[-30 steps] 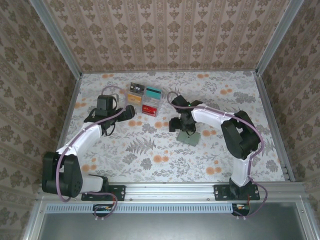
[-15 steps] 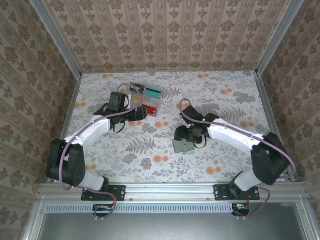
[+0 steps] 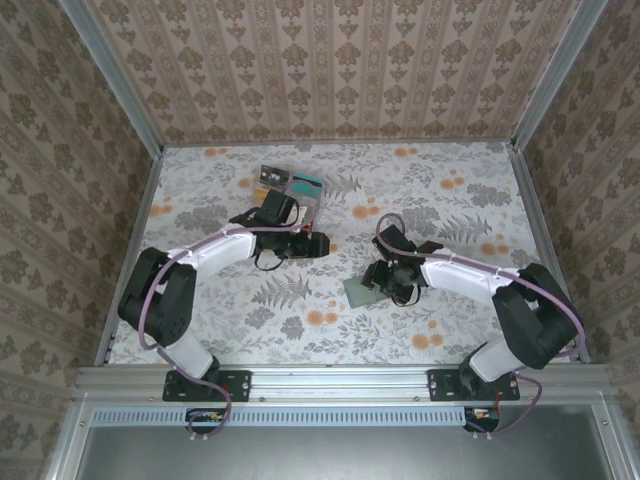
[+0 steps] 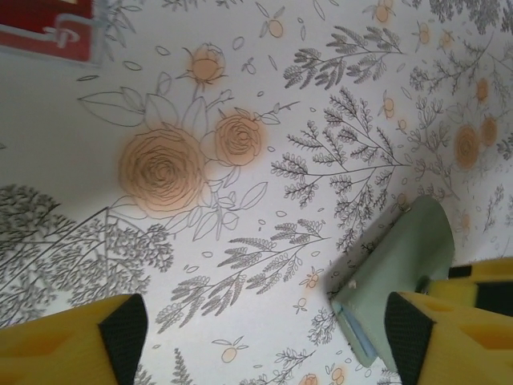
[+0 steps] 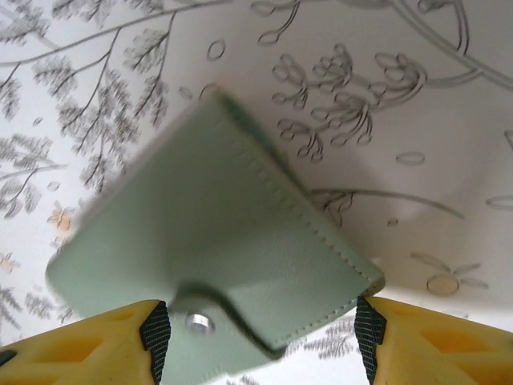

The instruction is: Take the credit cards out of the card holder

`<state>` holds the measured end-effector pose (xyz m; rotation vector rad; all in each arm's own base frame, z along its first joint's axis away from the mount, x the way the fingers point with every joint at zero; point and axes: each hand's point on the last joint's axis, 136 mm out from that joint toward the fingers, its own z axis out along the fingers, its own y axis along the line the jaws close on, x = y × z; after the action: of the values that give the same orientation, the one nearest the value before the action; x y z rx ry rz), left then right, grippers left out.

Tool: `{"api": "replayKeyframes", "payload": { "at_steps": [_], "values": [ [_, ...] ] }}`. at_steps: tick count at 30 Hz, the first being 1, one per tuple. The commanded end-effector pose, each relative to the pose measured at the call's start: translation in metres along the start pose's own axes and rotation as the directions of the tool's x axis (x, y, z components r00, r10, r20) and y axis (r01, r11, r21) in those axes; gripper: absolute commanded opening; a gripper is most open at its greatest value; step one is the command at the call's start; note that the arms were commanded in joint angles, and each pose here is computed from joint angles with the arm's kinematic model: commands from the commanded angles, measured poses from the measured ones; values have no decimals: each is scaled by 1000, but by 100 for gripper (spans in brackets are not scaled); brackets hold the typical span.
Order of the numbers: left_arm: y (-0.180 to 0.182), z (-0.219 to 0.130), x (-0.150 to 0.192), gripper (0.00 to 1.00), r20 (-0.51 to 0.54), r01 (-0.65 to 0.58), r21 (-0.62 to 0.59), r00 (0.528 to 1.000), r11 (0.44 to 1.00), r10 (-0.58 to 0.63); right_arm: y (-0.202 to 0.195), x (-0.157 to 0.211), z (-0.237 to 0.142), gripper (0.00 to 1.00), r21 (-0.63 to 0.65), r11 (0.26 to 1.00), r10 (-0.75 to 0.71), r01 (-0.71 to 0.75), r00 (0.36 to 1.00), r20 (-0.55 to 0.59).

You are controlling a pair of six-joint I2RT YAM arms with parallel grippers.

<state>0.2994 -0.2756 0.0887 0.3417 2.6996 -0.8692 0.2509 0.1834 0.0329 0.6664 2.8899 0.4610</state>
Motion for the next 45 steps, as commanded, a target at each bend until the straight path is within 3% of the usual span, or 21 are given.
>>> {"api": "replayKeyframes", "payload": {
  "at_steps": [1,9,16,19,22,32,34,45],
  "values": [
    [-12,3,-4,74,-27,12,34,1000,999,-11,17,-25,2,65,-38,999,-6,7,999,35],
    [-17,10,4,65,-79,53,65,996,996,-48,63,-47,6,58,-160,979,-127,129,992,24],
    [-33,19,45,64,-178,162,121,974,979,-139,28,-39,-10,58,-46,988,-144,146,988,47],
    [-47,27,64,61,-226,194,146,961,970,-158,19,-24,-14,57,-68,988,-136,137,991,19],
    [-58,29,74,55,-252,213,168,953,963,-167,18,-9,-12,49,-123,983,-139,134,990,-28],
    [-66,40,84,51,-343,295,180,913,938,-221,26,6,-5,41,-208,965,-180,161,981,-77],
    [-67,45,87,46,-360,309,186,905,933,-228,28,8,-3,39,-217,962,-188,165,978,-89],
    [-60,66,89,42,-325,326,184,910,927,-256,20,11,14,36,-179,971,-184,161,976,-119]
  ]
}}
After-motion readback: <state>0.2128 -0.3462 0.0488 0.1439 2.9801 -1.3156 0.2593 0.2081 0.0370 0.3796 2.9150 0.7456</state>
